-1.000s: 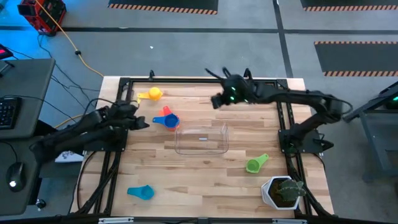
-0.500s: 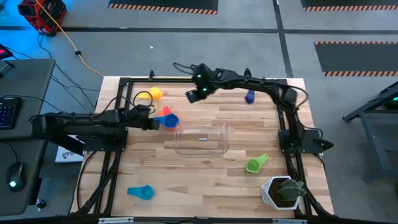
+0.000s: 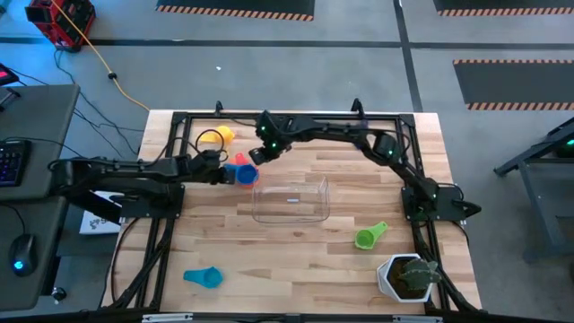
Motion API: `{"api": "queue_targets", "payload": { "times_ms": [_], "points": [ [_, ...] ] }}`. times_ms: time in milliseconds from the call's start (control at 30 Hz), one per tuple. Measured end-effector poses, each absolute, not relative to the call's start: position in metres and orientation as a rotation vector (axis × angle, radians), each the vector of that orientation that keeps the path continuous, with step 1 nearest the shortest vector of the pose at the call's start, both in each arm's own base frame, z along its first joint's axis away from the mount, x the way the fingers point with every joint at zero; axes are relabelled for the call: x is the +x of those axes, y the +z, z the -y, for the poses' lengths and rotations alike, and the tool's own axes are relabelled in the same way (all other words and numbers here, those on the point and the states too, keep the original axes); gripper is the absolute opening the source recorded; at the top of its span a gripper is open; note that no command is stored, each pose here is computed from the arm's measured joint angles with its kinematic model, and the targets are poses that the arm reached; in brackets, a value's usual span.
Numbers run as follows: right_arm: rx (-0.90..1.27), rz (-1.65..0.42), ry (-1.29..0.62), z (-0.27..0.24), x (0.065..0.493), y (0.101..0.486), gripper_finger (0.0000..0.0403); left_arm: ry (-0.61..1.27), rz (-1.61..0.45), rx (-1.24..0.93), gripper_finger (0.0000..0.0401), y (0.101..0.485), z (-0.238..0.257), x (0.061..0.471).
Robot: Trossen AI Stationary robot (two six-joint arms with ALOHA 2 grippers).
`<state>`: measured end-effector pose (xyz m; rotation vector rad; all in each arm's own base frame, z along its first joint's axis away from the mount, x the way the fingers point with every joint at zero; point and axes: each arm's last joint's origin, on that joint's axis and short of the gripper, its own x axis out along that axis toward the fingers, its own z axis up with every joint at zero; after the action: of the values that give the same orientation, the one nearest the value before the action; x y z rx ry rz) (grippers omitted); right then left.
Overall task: Nest measuring cups in basket
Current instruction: Stack the blue measuring cup on top of the red measuring cup
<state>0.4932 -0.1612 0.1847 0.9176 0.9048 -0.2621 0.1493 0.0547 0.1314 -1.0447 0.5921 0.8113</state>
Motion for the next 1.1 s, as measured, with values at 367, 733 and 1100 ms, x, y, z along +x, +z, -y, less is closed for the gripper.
{"api": "queue_targets", "payload": {
  "times_ms": [367,733,1100],
  "points": [
    [0.886,-0.901,-0.296,0.143,0.506,0.167,0.0000,0.858,-0.572,-1.054,0.0000,0.126,-0.065,0.152],
    [0.855,-0.895,-0.250,0.123,0.515,0.163,0.0000,0.851,-0.472,-1.047,0.0000,0.130,-0.076,0.157],
    [0.826,-0.893,-0.264,0.133,0.512,0.163,0.0000,0.862,-0.451,-0.973,0.0000,0.132,-0.077,0.158]
  ]
}}
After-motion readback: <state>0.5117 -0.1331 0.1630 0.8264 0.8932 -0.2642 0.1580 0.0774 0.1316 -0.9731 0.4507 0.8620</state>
